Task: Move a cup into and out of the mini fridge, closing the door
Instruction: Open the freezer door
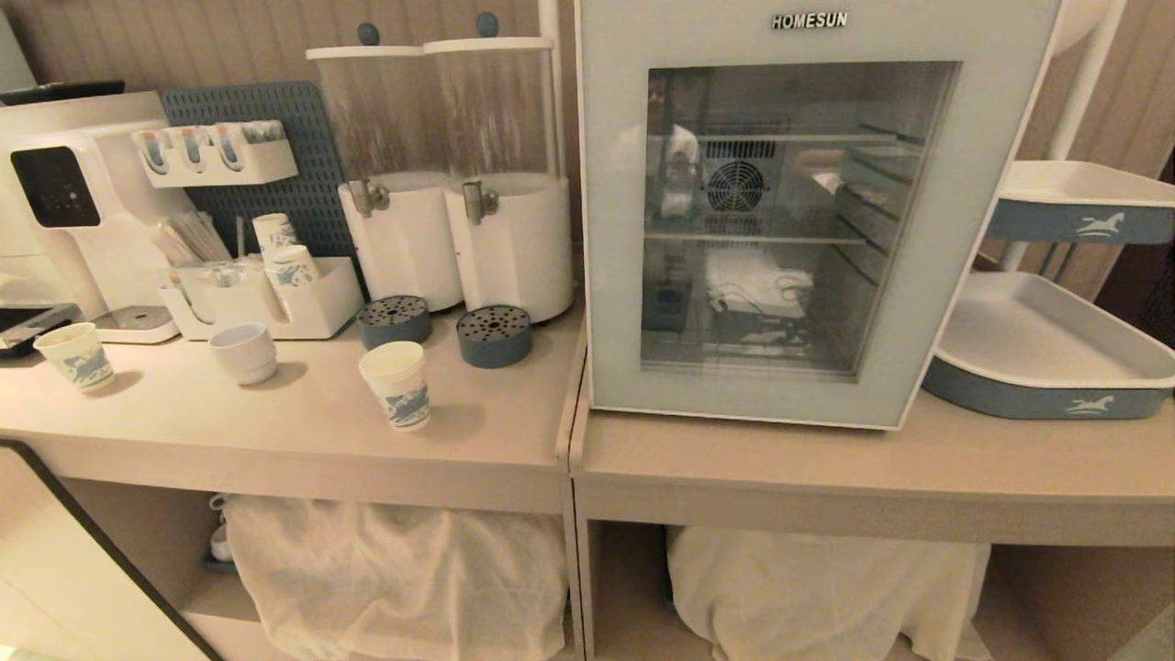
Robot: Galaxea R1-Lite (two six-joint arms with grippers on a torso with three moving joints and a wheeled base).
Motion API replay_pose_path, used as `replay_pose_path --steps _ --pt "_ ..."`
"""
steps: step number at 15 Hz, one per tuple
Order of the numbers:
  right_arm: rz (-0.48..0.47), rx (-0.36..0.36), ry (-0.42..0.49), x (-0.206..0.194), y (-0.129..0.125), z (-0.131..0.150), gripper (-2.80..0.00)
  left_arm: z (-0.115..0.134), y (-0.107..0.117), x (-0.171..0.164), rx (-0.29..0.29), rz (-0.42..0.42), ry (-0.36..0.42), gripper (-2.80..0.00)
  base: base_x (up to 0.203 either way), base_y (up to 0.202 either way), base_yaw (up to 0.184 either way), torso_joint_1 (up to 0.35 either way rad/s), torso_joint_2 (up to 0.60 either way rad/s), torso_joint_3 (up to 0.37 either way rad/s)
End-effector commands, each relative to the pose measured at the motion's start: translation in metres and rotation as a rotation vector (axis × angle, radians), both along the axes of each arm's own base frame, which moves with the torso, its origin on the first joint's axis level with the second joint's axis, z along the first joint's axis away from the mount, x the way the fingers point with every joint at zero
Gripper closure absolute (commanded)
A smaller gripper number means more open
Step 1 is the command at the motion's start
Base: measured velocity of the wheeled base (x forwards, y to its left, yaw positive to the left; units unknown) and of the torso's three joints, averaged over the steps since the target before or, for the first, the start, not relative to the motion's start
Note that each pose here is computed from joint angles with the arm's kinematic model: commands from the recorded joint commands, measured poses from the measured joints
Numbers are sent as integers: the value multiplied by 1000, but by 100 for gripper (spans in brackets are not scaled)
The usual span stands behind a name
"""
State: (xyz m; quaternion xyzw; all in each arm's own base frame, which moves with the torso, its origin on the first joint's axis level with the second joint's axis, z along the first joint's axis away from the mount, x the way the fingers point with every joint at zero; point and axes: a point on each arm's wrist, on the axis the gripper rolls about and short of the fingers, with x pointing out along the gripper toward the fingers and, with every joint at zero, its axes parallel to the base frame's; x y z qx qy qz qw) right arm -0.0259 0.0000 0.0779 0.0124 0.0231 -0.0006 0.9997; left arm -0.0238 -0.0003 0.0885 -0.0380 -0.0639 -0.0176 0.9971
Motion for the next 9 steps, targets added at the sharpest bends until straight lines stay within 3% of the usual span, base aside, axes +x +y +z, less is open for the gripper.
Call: replay_pose_path --steps 1,4,6,8,9 --pt "1 0 1 0 0 0 0 -11 0 3 1 0 34 0 195 0 0 2 3 2" --pt "-1 1 1 0 0 0 0 -11 0 3 -6 -9 31 0 158 0 0 1 3 1" --pt "-1 0 2 0 0 0 0 -11 0 3 0 4 34 0 0 0 0 0 0 0" --pt "-1 0 1 0 0 0 0 -17 0 4 23 2 99 0 0 0 0 0 0 0" --pt "0 0 1 0 0 0 0 -23 0 4 28 -6 169 0 0 0 0 0 0 0"
